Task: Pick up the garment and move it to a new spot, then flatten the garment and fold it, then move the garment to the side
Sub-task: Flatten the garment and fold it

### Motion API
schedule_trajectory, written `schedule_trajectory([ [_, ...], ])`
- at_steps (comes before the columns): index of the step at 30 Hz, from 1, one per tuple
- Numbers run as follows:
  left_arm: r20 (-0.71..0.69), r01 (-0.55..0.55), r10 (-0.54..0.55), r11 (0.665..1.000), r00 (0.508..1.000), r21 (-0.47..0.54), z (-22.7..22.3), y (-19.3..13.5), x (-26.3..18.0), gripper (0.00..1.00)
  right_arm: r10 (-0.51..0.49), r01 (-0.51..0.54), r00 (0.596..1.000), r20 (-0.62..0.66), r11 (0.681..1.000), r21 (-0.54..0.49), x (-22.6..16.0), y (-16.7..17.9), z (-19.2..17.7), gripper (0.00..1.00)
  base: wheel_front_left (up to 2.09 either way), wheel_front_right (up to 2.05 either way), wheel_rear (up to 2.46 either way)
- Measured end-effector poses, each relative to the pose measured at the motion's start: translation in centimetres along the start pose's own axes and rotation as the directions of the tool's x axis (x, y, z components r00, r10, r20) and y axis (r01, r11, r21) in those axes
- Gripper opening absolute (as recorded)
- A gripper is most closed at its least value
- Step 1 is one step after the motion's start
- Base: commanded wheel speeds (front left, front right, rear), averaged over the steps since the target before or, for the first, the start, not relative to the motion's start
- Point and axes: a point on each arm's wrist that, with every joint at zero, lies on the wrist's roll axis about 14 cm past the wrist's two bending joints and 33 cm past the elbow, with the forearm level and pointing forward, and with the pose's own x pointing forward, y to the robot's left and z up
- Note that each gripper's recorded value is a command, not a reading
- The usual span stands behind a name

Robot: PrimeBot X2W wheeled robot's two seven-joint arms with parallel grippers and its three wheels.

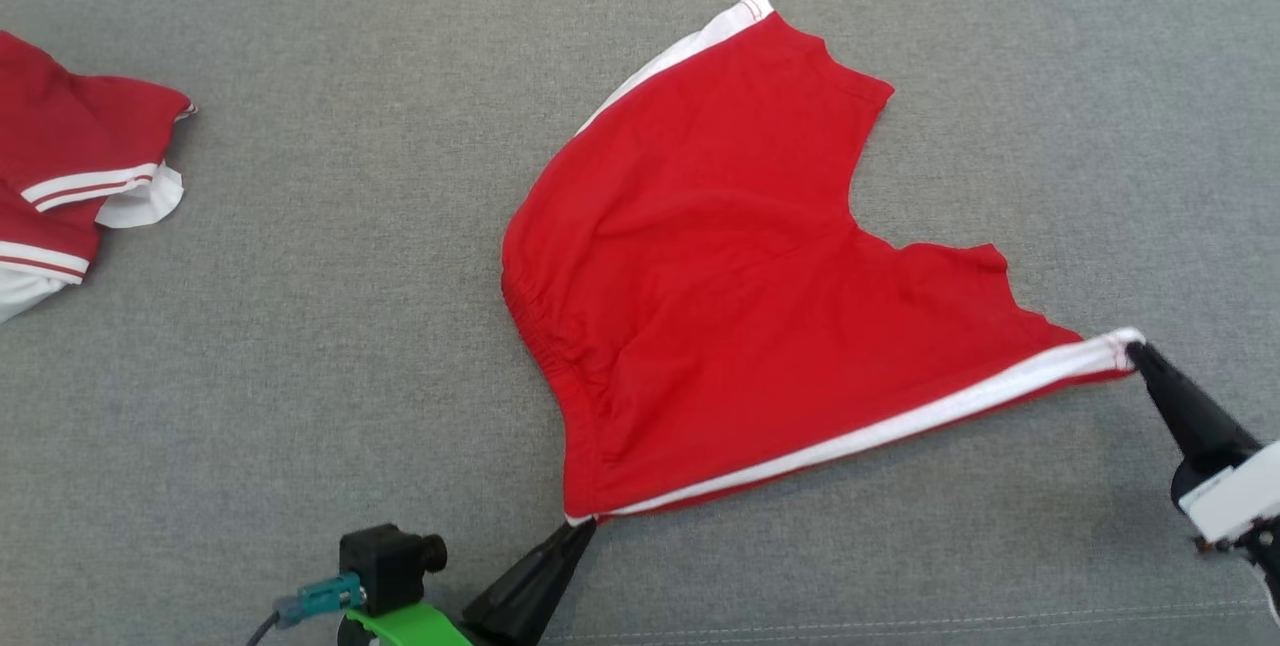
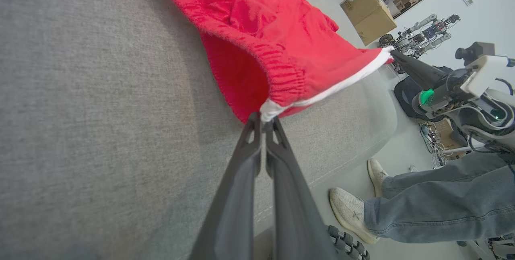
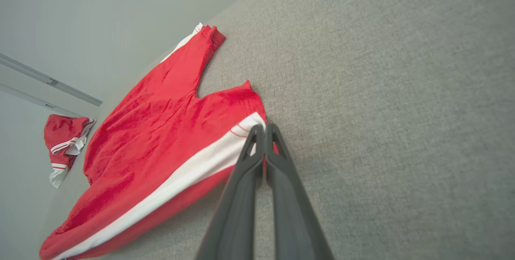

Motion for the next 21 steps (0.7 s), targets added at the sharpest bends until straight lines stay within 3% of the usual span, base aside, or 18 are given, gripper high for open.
schedule_trajectory([
  [7, 0.081, 0.12, -0.115, 0.991, 0.99, -0.061, 5.7, -2.4, 2.4, 0.0, 0.181, -0.166, 0.98, 0.086, 0.973, -0.158, 5.1, 5.0, 7.8, 0.0, 0.0, 0.0, 0.0],
  [14, 0.056, 0.107, -0.102, 0.99, 0.993, -0.087, 8.9, -0.5, 4.1, 0.0, 0.282, -0.257, 0.957, 0.071, 0.934, -0.248, 11.0, 9.8, 11.2, 0.0, 0.0, 0.0, 0.0],
  [21, 0.047, 0.078, -0.077, 0.996, 0.996, -0.039, 12.5, 1.7, 5.8, 0.0, 0.309, -0.282, 0.949, 0.063, 0.922, -0.266, 16.9, 12.6, 12.5, 0.0, 0.0, 0.0, 0.0],
])
